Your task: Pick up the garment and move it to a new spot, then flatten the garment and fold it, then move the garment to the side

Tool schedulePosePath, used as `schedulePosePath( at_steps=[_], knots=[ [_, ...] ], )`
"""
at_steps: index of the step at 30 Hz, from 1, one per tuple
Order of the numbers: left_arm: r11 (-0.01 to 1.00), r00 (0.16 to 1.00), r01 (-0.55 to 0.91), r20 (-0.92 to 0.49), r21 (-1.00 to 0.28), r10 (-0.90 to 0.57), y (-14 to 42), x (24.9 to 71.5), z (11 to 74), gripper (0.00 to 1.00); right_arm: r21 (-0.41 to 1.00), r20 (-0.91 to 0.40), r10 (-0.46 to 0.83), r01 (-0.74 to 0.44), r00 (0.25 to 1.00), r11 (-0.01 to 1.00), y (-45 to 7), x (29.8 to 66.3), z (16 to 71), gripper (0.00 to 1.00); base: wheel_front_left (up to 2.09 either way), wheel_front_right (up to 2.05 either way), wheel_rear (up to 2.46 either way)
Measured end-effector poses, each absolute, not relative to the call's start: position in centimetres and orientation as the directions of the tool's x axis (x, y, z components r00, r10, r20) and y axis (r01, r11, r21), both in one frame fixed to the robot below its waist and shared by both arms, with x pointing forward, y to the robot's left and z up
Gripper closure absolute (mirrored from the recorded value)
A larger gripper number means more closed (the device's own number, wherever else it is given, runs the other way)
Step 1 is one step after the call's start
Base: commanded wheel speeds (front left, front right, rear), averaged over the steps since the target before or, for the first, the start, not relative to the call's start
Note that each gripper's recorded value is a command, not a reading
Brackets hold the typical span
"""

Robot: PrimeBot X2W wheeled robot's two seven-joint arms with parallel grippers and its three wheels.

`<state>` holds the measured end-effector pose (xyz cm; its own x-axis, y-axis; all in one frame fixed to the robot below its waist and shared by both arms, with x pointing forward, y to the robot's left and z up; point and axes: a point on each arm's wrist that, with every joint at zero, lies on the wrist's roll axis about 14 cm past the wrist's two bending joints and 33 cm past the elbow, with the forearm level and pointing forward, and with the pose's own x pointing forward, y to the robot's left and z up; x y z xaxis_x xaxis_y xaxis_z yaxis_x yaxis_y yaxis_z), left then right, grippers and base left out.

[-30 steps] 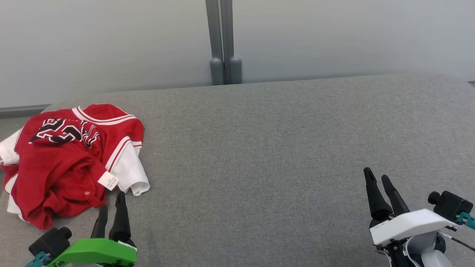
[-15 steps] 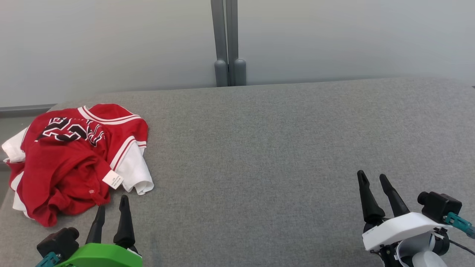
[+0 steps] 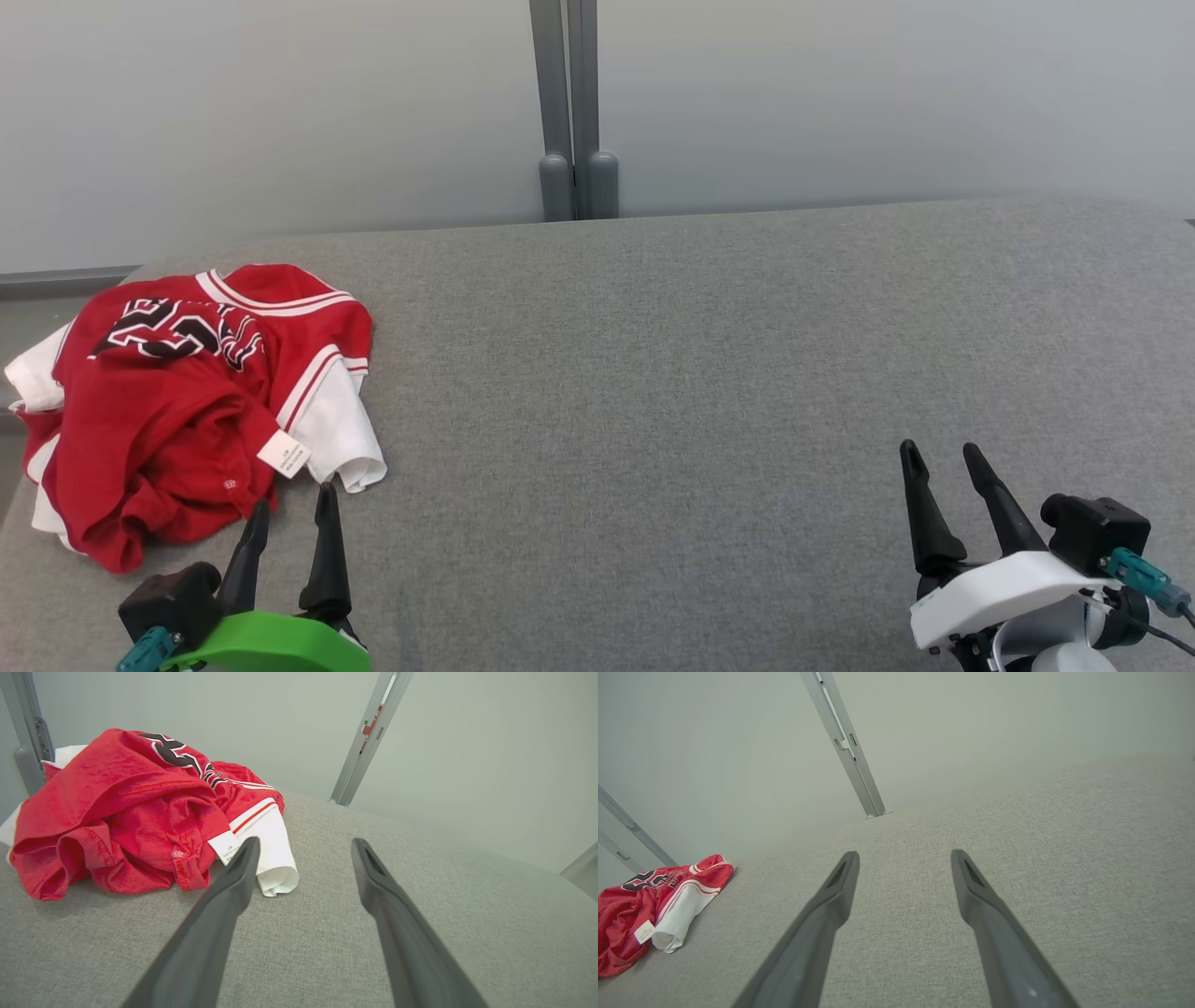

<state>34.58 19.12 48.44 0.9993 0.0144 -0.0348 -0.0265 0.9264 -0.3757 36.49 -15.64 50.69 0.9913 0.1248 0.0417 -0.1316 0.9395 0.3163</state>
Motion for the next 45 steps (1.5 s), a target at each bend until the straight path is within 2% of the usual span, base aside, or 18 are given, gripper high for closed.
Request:
schedulePosePath(
  at_steps=[20, 45],
  knots=[
    [0.982, 1.0, 0.012, -0.01, -0.186, -0.014, 18.8, 34.0, 48.5, 0.0, 0.142, 0.054, 0.137, -0.144, 0.989, 0.979, -15.6, 35.8, 50.5, 0.0, 0.0, 0.0, 0.0],
    [0.997, 0.997, 0.082, 0.012, 0.008, -0.082, 17.6, 33.7, 48.6, 0.0, -0.046, 0.071, 0.134, -0.131, 0.988, 0.99, -16.6, 34.7, 50.6, 0.0, 0.0, 0.0, 0.0]
  ],
)
